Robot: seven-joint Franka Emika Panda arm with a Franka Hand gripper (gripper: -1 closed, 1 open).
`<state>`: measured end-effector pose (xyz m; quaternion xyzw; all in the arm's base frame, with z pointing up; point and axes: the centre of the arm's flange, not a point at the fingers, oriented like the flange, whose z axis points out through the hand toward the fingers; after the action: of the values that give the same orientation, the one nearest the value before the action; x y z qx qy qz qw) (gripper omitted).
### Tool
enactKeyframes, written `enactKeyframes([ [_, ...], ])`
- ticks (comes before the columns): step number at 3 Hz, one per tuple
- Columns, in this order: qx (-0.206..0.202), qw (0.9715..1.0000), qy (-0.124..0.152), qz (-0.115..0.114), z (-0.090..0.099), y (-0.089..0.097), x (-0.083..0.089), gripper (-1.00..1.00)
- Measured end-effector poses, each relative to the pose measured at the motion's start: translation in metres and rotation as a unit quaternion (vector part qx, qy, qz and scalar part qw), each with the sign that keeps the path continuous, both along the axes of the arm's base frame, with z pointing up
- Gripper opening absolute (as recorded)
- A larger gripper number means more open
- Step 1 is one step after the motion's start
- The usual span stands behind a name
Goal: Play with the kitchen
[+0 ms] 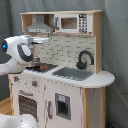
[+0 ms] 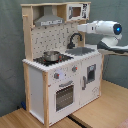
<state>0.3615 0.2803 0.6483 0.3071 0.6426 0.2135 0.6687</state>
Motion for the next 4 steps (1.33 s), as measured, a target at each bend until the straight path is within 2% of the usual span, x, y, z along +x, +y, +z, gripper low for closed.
enactKeyframes([
  [1,0.003,1.0000,-0.001,-0.001,0.011,0.002,0.023,1.00],
  [3,0.017,0.9998,-0.005,-0.011,0.036,-0.012,0.068,1.00],
  [4,0.017,0.9998,-0.007,-0.005,0.046,-0.009,0.088,1.00],
])
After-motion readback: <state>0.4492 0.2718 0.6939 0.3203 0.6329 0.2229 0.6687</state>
